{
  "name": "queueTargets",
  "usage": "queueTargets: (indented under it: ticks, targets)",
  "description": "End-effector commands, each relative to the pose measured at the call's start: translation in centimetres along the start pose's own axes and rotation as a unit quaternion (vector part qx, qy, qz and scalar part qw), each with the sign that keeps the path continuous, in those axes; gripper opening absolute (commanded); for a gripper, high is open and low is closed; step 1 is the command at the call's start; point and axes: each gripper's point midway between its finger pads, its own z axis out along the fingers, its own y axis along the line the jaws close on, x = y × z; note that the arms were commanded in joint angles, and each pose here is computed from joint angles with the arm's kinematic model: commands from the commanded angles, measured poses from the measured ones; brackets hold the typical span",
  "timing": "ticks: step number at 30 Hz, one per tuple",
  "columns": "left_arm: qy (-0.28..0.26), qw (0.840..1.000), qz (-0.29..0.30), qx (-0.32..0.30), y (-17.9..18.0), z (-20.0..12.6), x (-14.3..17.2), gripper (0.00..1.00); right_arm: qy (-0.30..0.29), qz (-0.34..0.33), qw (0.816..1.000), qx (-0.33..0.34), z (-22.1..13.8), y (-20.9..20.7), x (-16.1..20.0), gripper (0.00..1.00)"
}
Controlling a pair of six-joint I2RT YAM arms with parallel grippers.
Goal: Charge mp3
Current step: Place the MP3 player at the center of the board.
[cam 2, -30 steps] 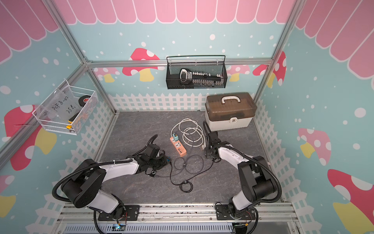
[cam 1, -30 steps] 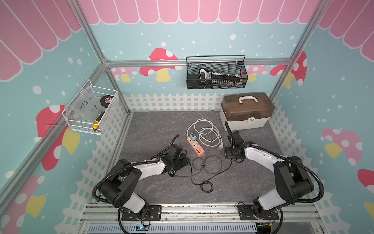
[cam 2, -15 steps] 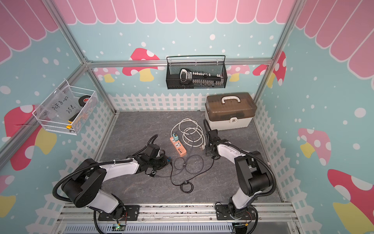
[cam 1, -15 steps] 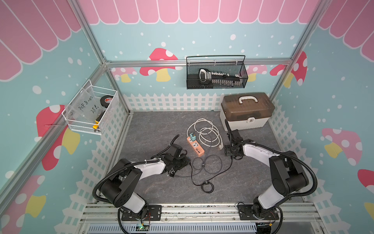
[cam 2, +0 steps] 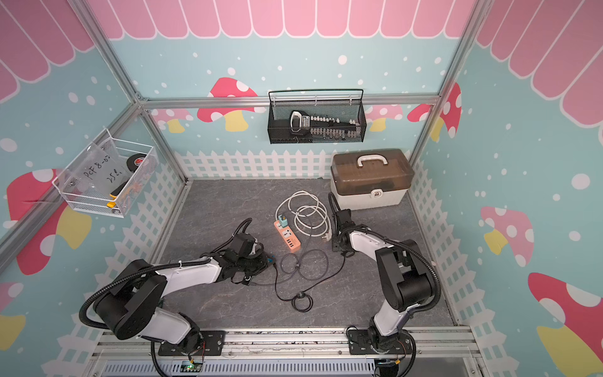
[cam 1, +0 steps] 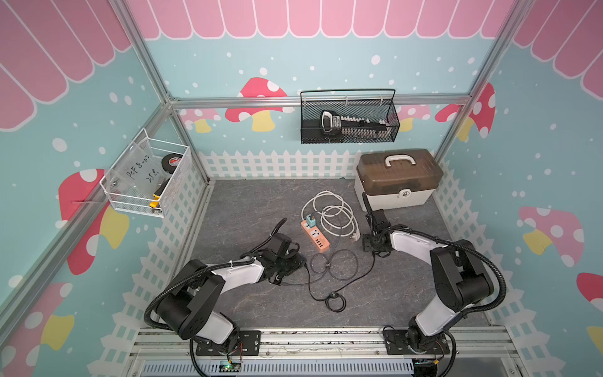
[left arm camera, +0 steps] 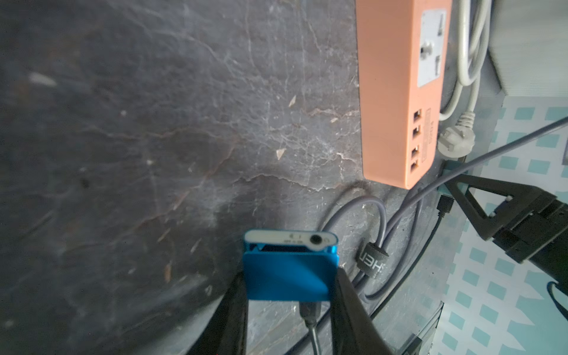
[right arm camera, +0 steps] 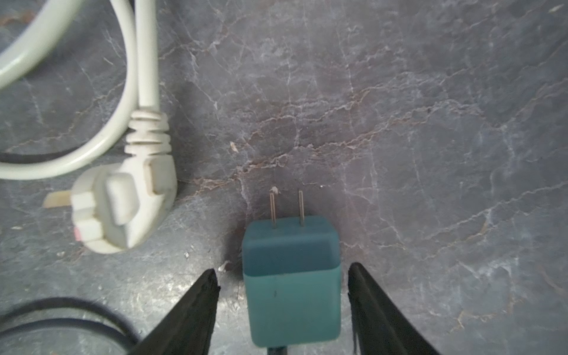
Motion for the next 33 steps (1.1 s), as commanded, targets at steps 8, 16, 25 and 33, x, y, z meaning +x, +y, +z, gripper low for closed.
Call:
queueTargets:
  ticks: [8, 16, 25, 33]
  targets:
    - [-0.016, 1.000, 0.000, 0.027, -0.6, -1.5, -0.5, 0.42, 0.015, -0.005, 1.000, -0.004, 1.1, 0.1, 0.7, 0.56]
    - [-0.008, 0.999, -0.006, 0.034, -0.5, -1.1, -0.3, 0.43, 0.020, -0.005, 1.000, -0.012, 1.3, 0.4, 0.9, 0.45]
    - [0.003, 0.999, -0.013, 0.046, -0.6, -0.4, 0.0, 0.47, 0.019, -0.003, 1.000, -0.019, 1.3, 0.7, 1.0, 0.35]
    - [0.003, 0.999, -0.013, 0.051, -1.0, -0.8, -0.1, 0.48, 0.016, -0.001, 0.999, -0.029, 0.9, 0.9, 0.9, 0.26]
